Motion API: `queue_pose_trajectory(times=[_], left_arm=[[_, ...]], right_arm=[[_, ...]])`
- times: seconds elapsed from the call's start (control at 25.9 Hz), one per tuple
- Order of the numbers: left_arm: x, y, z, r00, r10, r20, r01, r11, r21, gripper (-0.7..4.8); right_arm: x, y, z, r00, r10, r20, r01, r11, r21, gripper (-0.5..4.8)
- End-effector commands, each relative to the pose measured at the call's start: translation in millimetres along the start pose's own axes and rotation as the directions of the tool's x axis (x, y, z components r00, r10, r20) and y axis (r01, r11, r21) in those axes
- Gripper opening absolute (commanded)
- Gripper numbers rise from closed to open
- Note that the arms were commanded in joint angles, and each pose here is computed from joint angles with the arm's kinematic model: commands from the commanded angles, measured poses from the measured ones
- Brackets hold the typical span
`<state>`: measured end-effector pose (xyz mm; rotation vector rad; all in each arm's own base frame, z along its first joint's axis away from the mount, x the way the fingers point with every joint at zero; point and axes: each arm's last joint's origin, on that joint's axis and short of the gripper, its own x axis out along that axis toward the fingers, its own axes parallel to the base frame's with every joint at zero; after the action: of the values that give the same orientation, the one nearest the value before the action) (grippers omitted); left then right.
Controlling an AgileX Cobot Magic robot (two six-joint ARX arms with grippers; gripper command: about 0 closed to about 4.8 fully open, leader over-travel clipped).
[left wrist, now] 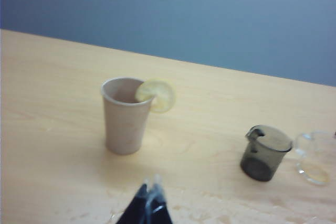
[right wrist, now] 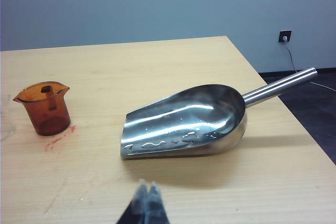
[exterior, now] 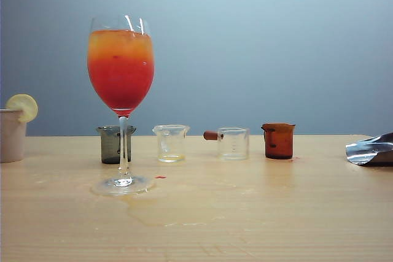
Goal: Pick up the lemon slice from the paper cup on the left and carefully insert it into the rim of the goblet.
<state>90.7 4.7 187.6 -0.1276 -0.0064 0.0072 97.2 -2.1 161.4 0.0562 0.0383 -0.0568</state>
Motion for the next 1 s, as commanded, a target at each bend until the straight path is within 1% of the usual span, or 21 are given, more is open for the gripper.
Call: queue_pose_trajectory(times=[0.04,0.12,0.19,0.31,0.35,0.39,0.43,0.5,0.58,0.62,0.66,0.73,0.77,0.81,0.85,0.93,0.97,1.0], left_arm=[[-7,-3.7,22,0.999,-0.016,0.044,0.016,1.0,0.001,-0.05],[-17,-7.7,49,0.997,-0.02,0.071,0.019,1.0,0.003,-0.05],[-20,-9.8,64,0.997,-0.02,0.078,0.02,1.0,0.007,-0.05],[-16,-13.2,88,0.997,-0.035,0.071,0.034,0.999,0.009,-0.05],[-9,-16.3,103,0.995,-0.089,0.043,0.088,0.996,0.017,-0.05],[-6,-17.9,109,0.992,-0.122,0.028,0.121,0.992,0.03,-0.05],[4,-20.8,120,0.982,-0.191,-0.009,0.191,0.978,0.081,-0.05],[16,-22.4,130,0.972,-0.229,-0.047,0.233,0.967,0.108,-0.05],[29,-23.5,139,0.964,-0.252,-0.081,0.261,0.956,0.132,-0.05],[44,-24.0,145,0.956,-0.269,-0.118,0.286,0.944,0.165,-0.05],[50,-24.3,148,0.95,-0.281,-0.135,0.302,0.937,0.174,-0.05],[73,-25.5,156,0.925,-0.33,-0.19,0.366,0.909,0.202,-0.05],[79,-25.7,158,0.918,-0.341,-0.203,0.379,0.905,0.195,-0.05],[86,-25.8,161,0.912,-0.346,-0.221,0.388,0.903,0.187,-0.05],[97,-25.5,163,0.902,-0.346,-0.257,0.402,0.89,0.216,-0.05],[116,-23.6,162,0.88,-0.321,-0.35,0.434,0.843,0.318,-0.05],[126,-20.9,157,0.865,-0.262,-0.429,0.436,0.815,0.381,-0.05],[130,-19.8,155,0.856,-0.241,-0.458,0.441,0.803,0.402,-0.05]], right_arm=[[-2,2,8,0.998,0.066,0.025,-0.066,0.998,0.022,-0.02],[-9,4,27,0.995,0.095,0.026,-0.095,0.995,0.02,-0.02],[-14,6,41,0.994,0.095,0.056,-0.096,0.995,0.016,-0.02],[-21,9,63,0.986,0.127,0.104,-0.129,0.992,0.014,-0.02],[-24,12,75,0.978,0.179,0.109,-0.184,0.982,0.039,-0.02],[-25,13,82,0.974,0.209,0.084,-0.212,0.976,0.038,-0.02],[-26,16,93,0.969,0.246,0.018,-0.247,0.968,0.041,-0.02],[-25,19,105,0.964,0.266,-0.02,-0.265,0.963,0.041,-0.02],[-22,22,119,0.957,0.288,-0.024,-0.287,0.957,0.041,-0.02],[-18,27,133,0.943,0.332,-0.006,-0.332,0.943,0.039,-0.02],[-16,29,139,0.937,0.35,0.007,-0.35,0.936,0.037,-0.02],[-2,38,157,0.916,0.399,0.047,-0.4,0.916,0.03,-0.02],[2,40,159,0.91,0.41,0.053,-0.412,0.911,0.028,-0.02],[7,44,162,0.897,0.439,0.057,-0.441,0.897,0.026,-0.02],[17,50,164,0.863,0.501,0.069,-0.503,0.864,0.02,-0.02],[32,64,164,0.803,0.59,0.084,-0.593,0.805,0.017,-0.02],[37,73,164,0.784,0.617,0.07,-0.619,0.785,0.021,-0.02],[41,77,163,0.775,0.629,0.062,-0.631,0.775,0.022,-0.02]])
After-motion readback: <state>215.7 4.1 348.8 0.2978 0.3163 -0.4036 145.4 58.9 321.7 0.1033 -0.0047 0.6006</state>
